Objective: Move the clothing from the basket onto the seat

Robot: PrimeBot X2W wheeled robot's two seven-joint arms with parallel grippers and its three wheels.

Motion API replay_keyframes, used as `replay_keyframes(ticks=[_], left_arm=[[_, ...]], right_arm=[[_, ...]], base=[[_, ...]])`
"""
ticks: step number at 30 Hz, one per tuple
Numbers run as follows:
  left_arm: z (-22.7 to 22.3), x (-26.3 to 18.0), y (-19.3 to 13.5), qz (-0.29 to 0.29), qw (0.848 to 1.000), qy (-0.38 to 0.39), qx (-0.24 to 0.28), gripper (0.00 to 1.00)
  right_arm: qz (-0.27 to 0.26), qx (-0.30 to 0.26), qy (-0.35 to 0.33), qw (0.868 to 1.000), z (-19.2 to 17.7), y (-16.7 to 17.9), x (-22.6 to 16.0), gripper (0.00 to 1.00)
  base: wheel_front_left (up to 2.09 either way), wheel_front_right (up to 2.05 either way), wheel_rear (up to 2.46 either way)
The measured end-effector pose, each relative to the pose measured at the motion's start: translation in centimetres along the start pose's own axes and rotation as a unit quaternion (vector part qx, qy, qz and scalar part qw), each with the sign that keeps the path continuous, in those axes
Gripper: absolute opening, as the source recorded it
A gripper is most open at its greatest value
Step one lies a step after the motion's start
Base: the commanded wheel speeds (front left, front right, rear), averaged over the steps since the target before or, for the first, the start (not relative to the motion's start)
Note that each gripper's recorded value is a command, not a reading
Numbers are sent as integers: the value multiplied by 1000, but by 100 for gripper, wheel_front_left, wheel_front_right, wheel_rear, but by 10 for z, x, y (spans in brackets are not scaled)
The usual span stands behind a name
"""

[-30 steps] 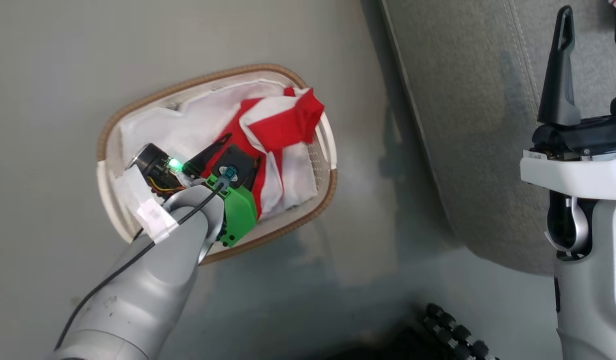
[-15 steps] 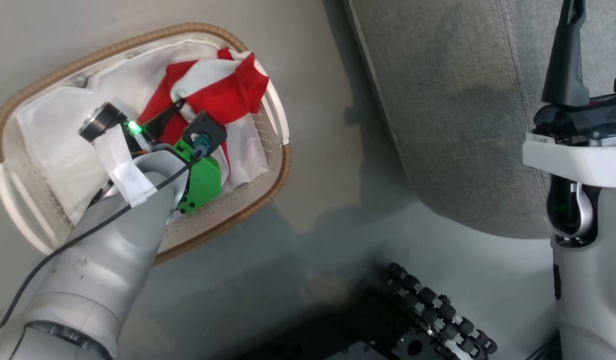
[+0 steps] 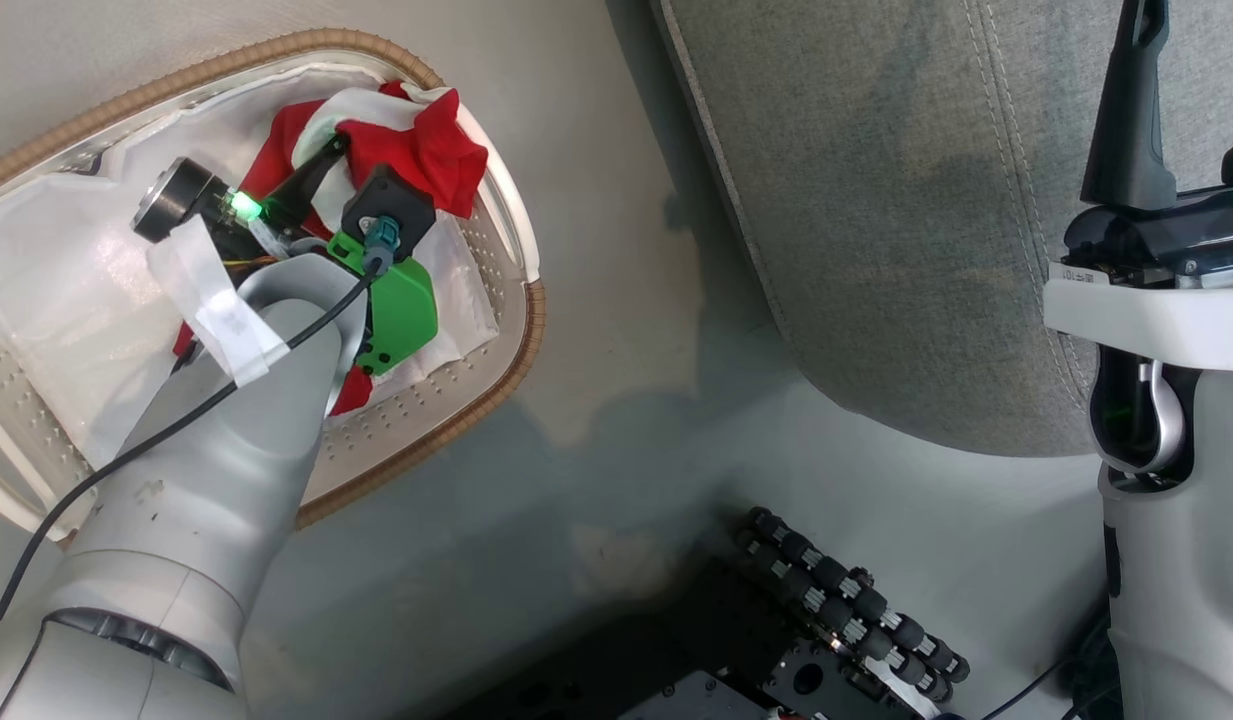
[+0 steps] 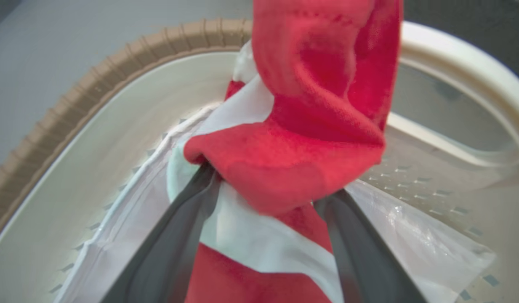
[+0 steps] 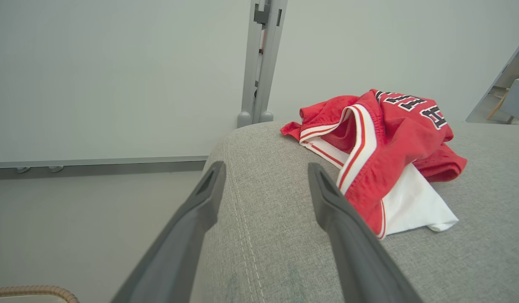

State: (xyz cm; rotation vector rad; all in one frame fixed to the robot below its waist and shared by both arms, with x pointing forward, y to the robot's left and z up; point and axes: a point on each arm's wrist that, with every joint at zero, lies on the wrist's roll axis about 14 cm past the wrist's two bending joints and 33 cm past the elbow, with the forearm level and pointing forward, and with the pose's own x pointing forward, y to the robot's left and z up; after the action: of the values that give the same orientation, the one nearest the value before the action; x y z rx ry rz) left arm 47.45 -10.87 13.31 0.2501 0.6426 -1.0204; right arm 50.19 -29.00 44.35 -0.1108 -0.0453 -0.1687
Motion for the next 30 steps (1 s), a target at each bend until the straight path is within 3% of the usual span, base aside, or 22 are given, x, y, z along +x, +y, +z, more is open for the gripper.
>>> replay_keyframes(ticks=[1,3,19,30], left_arm=[[2,0,1,2,1000,-4,-1,48],[6,0,1,4,1000,-9,-3,0],[58,-36,16,46,994,-78,-56,0],[115,-103,21,84,984,-149,-51,0]], right_arm=[[0,0,0,1000,0,0,0,100],[-1,1,0,1000,0,0,0,100],[11,-6,-21,1000,19,9,2,100],[29,-5,-7,1000,27,24,-21,100]], base=[[0,0,0],[0,0,0],[0,0,0],[0,0,0]])
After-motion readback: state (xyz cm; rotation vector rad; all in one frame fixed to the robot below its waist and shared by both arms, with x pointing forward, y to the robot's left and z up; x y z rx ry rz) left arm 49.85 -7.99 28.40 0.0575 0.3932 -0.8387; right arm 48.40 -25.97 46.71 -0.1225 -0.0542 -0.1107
